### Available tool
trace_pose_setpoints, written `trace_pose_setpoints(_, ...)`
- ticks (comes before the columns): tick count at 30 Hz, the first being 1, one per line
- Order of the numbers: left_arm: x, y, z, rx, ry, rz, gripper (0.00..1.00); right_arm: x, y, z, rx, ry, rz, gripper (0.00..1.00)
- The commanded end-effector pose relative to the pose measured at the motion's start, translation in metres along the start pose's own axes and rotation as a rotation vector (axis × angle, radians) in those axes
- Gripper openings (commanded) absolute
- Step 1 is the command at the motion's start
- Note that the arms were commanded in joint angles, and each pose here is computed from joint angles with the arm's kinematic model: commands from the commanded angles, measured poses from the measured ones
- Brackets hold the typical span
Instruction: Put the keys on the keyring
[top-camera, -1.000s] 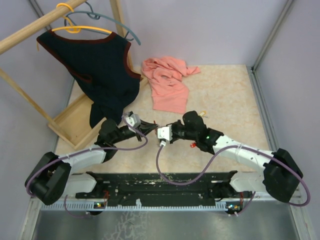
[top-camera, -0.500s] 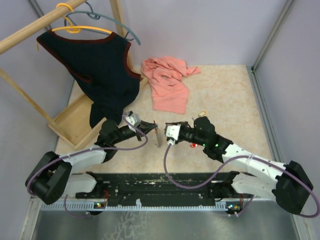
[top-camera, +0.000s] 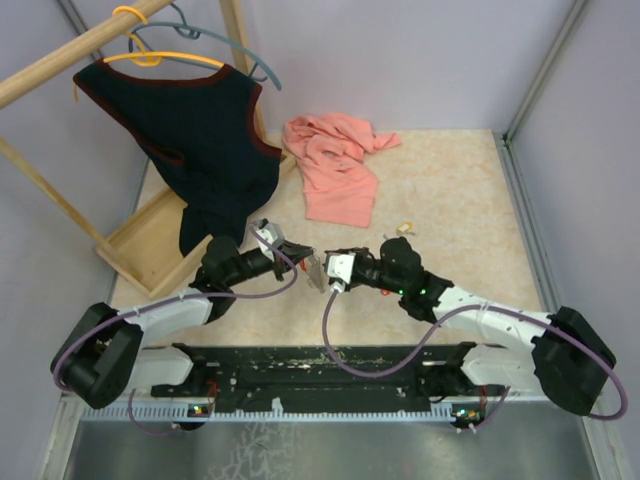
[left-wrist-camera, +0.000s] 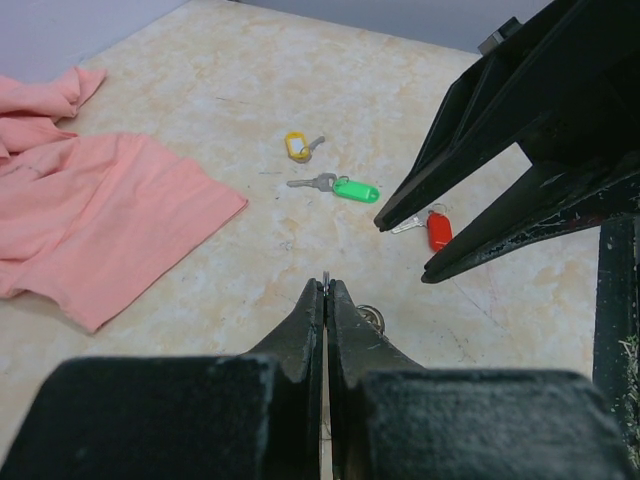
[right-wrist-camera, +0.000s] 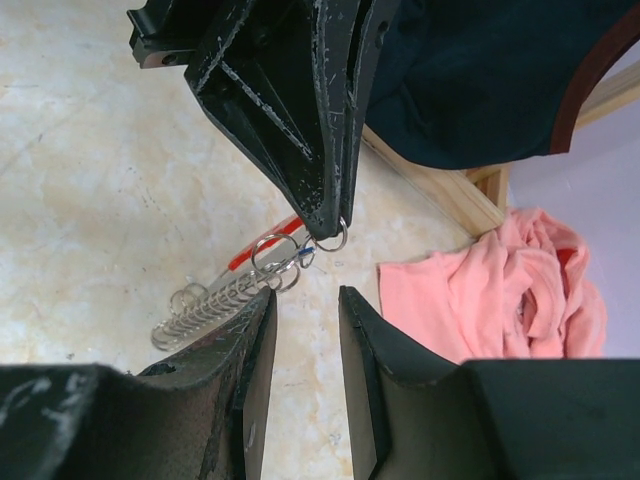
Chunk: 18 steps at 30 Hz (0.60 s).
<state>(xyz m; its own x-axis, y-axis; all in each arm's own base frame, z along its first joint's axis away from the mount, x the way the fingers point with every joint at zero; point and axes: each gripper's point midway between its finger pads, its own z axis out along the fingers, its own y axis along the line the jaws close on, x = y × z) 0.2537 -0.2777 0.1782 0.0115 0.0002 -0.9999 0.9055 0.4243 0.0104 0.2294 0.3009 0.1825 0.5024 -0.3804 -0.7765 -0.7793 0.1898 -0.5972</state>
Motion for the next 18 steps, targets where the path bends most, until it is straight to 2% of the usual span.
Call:
trace_pose_setpoints(1, -0.019, 0.002, 0.004, 0.011, -0.039, 0.029, 0.0, -0.022, -0.019, 0.006, 0.061, -0.07, 0.04, 0.32)
trace_pose_setpoints(6, -0.019, -0.002, 0.003, 0.035, -0.04, 0.039, 0.0, -0.021, -0.03, 0.004, 0.073, -0.097, 0.12, 0.32)
trace_pose_setpoints(18, -0.019, -0.011, 0.001, 0.089, -0.043, 0.087, 0.0, -0.026, -0.03, 0.019, -0.048, -0.13, 0.1, 0.29)
